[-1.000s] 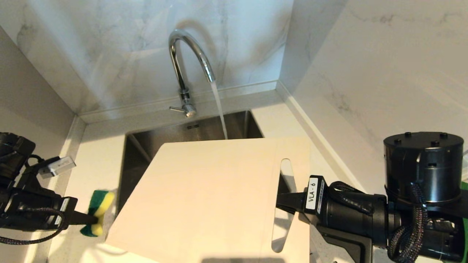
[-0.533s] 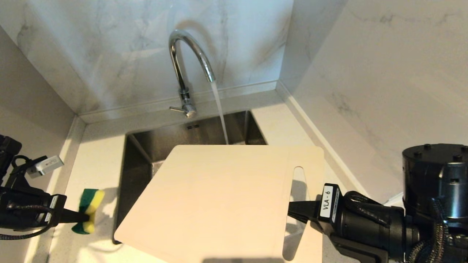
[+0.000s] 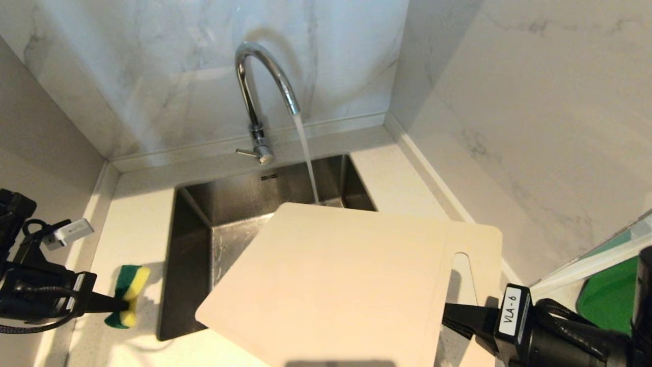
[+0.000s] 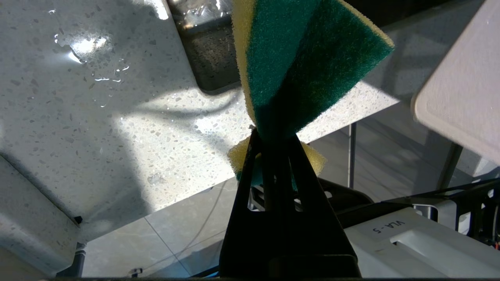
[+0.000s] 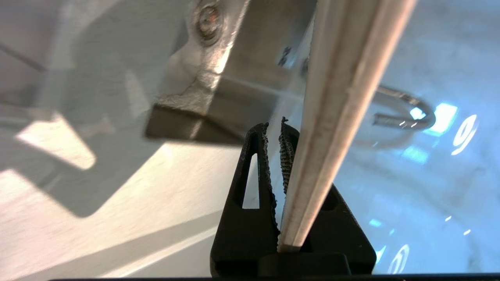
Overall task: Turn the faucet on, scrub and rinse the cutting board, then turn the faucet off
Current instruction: Put down the cutting board
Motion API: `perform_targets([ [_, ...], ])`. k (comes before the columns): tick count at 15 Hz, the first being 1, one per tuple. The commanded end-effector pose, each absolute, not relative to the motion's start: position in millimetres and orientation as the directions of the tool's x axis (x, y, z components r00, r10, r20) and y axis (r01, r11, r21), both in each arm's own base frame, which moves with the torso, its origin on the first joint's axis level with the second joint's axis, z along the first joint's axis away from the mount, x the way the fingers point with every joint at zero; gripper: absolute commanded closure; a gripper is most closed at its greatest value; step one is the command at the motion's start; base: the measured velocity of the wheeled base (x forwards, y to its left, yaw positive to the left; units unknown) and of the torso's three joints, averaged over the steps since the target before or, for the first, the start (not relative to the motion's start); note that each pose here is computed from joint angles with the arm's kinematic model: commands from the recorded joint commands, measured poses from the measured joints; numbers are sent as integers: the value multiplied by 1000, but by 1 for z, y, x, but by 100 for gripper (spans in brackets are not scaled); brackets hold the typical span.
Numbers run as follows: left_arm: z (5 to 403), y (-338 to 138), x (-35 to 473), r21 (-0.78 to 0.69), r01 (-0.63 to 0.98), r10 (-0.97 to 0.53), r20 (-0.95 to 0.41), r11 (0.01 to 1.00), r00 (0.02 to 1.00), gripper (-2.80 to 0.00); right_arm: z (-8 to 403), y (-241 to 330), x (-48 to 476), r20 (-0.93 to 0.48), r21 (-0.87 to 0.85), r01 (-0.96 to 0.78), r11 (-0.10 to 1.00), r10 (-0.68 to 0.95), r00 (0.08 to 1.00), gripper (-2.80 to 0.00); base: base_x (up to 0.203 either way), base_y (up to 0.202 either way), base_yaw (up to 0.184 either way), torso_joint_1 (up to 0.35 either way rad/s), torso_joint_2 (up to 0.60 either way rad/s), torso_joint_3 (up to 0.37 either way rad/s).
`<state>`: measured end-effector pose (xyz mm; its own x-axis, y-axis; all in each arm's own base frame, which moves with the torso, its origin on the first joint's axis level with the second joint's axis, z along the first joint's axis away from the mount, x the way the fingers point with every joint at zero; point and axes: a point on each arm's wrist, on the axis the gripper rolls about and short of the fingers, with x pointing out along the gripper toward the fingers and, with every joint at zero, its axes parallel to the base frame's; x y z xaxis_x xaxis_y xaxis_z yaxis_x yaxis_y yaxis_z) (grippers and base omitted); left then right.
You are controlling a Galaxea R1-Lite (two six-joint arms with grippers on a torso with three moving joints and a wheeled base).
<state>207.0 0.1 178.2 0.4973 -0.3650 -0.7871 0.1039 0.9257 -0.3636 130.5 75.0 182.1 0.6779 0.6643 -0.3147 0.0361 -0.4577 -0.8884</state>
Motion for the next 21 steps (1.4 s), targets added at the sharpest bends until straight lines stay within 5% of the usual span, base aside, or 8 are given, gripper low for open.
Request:
perform_targets([
  [1, 177, 0, 208, -366, 100, -366, -790, 925, 491, 0, 183, 63, 114, -275, -890, 29, -454, 588, 761, 0, 0, 0, 0, 0, 0, 0],
  [9, 175, 1, 210, -370, 89, -365, -795, 925, 485, 0, 164, 34, 91, -261, -885, -101, -454, 305, 916, 0, 0, 0, 0, 0, 0, 0],
  [21, 171, 1, 213, -395, 62, -376, -800, 917, 467, 0, 136, 25, 84, -341, -889, -303, -344, 54, 939, 0, 0, 0, 0, 0, 0, 0],
])
